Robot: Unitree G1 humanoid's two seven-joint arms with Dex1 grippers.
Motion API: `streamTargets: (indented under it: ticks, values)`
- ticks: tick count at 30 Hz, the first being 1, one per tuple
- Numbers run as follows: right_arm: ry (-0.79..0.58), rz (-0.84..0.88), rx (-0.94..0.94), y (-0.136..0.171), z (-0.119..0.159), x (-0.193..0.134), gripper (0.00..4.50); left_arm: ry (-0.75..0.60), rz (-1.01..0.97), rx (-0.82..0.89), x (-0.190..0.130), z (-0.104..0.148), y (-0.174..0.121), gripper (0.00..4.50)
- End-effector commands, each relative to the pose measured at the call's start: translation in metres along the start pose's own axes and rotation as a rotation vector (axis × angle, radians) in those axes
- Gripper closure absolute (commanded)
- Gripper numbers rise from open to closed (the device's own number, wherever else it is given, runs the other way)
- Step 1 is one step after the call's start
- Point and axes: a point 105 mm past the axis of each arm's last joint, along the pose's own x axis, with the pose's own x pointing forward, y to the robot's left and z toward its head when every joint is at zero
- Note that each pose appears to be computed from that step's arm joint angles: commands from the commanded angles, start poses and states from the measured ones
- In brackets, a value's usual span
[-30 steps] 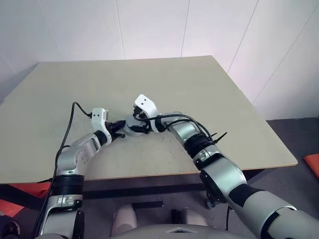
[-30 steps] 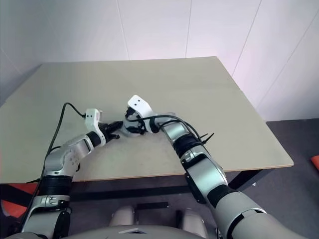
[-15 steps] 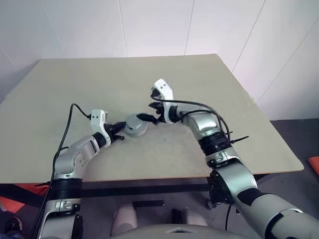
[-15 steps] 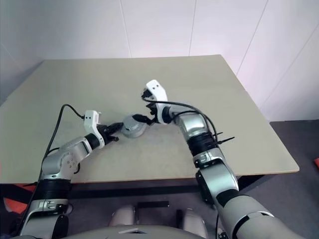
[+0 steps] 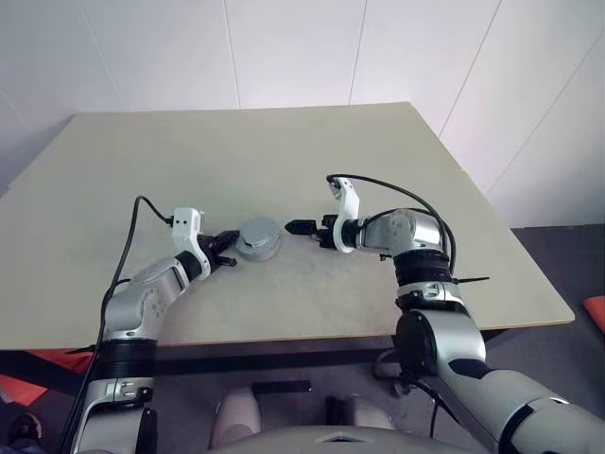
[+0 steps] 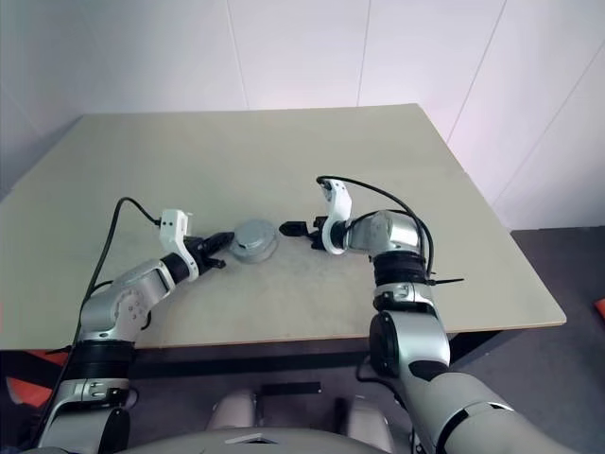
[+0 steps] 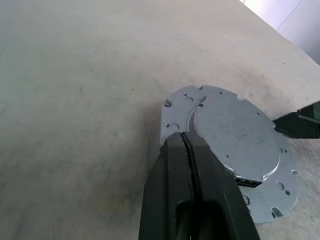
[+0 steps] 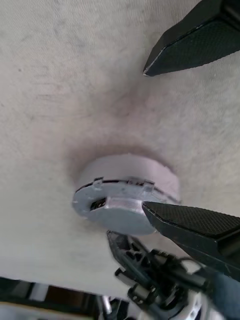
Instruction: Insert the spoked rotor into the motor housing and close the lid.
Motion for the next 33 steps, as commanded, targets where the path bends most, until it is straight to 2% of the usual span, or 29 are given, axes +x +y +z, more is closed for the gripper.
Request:
streamTargets:
  ticks: [1,8,16,19,24,27,33]
  values:
    - [0.011,0.08,0.054,0.024,0.002,0.005,0.02,0.039,0.018,0.017,-0.001,-0.008,0.004,4.5]
    - [0.033,0.106,0.087,0.039,-0.007,0.017,0.02,0.037,0.032,0.035,-0.004,-0.005,0.008,4.5]
    - [0.005,0.098,0.1,0.041,-0.008,0.034,0.02,0.04,0.034,0.049,-0.004,-0.004,0.008,4.5]
    - [-0.011,0.123,0.106,0.046,-0.005,0.037,0.61,0.041,0.038,0.053,-0.004,-0.004,0.009,4.5]
    - [-0.02,0.167,0.091,0.054,0.0,0.034,2.4,0.042,0.041,0.057,-0.003,-0.005,0.01,4.5]
    - [-0.026,0.174,0.097,0.055,0.002,0.034,3.29,0.043,0.04,0.058,-0.003,-0.005,0.009,4.5]
    - [-0.038,0.176,0.106,0.054,0.004,0.033,3.4,0.047,0.039,0.067,-0.002,-0.006,0.009,4.5]
